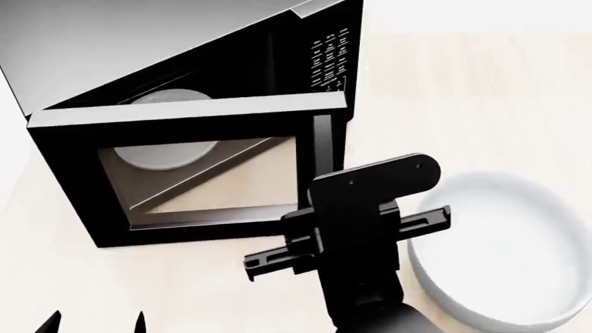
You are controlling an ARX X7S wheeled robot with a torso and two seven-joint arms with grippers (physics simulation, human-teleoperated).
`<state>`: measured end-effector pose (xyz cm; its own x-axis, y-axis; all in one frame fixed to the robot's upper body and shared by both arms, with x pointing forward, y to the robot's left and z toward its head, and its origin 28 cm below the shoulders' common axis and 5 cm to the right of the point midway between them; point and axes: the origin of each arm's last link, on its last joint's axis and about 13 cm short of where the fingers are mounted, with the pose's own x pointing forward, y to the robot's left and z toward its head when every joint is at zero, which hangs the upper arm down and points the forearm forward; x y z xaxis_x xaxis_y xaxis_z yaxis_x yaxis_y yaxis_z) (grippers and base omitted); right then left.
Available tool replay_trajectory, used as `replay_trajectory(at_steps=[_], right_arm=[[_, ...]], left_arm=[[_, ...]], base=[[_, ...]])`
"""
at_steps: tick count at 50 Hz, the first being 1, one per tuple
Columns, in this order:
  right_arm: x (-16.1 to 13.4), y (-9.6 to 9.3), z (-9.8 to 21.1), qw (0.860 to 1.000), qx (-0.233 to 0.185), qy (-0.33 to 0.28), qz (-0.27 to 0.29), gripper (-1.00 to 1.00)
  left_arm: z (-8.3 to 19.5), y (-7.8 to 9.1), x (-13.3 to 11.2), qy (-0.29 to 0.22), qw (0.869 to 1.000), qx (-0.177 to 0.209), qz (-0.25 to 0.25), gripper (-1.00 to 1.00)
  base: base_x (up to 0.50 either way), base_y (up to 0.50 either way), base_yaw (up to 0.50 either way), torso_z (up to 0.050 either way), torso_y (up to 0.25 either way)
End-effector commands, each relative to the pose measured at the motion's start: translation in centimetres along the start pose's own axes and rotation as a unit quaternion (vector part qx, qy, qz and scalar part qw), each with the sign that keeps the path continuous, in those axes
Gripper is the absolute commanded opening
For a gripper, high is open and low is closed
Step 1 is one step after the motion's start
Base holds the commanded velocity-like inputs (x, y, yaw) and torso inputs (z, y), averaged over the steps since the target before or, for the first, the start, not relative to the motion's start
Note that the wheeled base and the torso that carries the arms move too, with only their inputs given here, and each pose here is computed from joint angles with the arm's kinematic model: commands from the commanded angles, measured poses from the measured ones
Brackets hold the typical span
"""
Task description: Open the microwave.
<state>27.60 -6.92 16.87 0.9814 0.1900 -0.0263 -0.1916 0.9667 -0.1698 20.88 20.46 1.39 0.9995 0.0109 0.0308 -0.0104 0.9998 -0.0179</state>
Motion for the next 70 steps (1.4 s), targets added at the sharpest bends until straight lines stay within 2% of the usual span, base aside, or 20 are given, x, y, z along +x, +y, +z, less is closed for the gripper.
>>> replay_trajectory(at_steps=[1, 5, 6, 27, 38, 50, 56, 60, 66, 70], right_arm=[[-1.9, 2.7, 3.4, 0.984, 0.061, -0.091, 0.138, -1.0], [-1.9, 2.7, 3.2, 0.984, 0.063, -0.087, 0.143, -1.0], [-1.8, 2.7, 3.3, 0.984, 0.063, -0.088, 0.139, 1.0], [-1.8, 2.2, 3.6, 0.986, 0.065, -0.09, 0.128, 1.0], [-1.8, -0.1, 4.5, 0.988, 0.072, -0.102, 0.089, 1.0], [-3.3, -1.0, 4.8, 0.988, 0.072, -0.113, 0.076, 1.0], [-4.6, -1.2, 6.0, 0.986, 0.069, -0.127, 0.079, 1.0], [-6.0, -1.1, 7.6, 0.982, 0.063, -0.145, 0.1, 1.0], [-7.5, -1.2, 9.7, 0.981, 0.05, -0.158, 0.103, 1.0], [-8.5, -1.0, 11.0, 0.981, 0.028, -0.158, 0.11, 1.0]], left_arm=[[0.0, 0.0, 0.0, 0.001, 1.0, -0.001, -0.001, 1.0], [-0.1, 0.0, 0.0, 0.001, 1.0, -0.001, -0.001, 1.0], [0.0, 0.0, 0.0, 0.001, 1.0, -0.001, -0.001, 1.0], [0.0, 0.0, 0.0, 0.001, 1.0, -0.001, -0.001, 1.0], [0.0, 0.0, 0.0, 0.003, 1.0, -0.002, -0.001, 1.0], [-0.1, 0.0, 0.0, 0.003, 1.0, -0.003, -0.001, 1.0], [0.0, -0.1, 0.0, 0.003, 1.0, -0.002, -0.002, 1.0], [0.0, 0.0, 0.0, 0.003, 1.0, -0.002, -0.002, 1.0], [0.0, 0.0, 0.0, 0.004, 1.0, -0.003, -0.002, 1.0], [0.0, 0.0, 0.1, 0.005, 1.0, -0.004, -0.002, 1.0]], base=[[0.0, 0.0, 0.0, 0.0, 0.01], [0.0, 0.0, 0.0, 0.003, 0.003], [0.0, 0.0, 0.0, 0.0, 0.0], [0.0, 0.0, 0.0, 0.001, 0.003], [0.0, 0.0, 0.0, 0.002, 0.003], [0.0, 0.0, 0.0, 0.0, 0.001], [0.0, 0.0, 0.0, 0.0, 0.0], [0.0, 0.0, 0.0, 0.0, 0.0], [0.0, 0.0, 0.0, 0.0, 0.0], [0.0, 0.0, 0.0, 0.0, 0.0]])
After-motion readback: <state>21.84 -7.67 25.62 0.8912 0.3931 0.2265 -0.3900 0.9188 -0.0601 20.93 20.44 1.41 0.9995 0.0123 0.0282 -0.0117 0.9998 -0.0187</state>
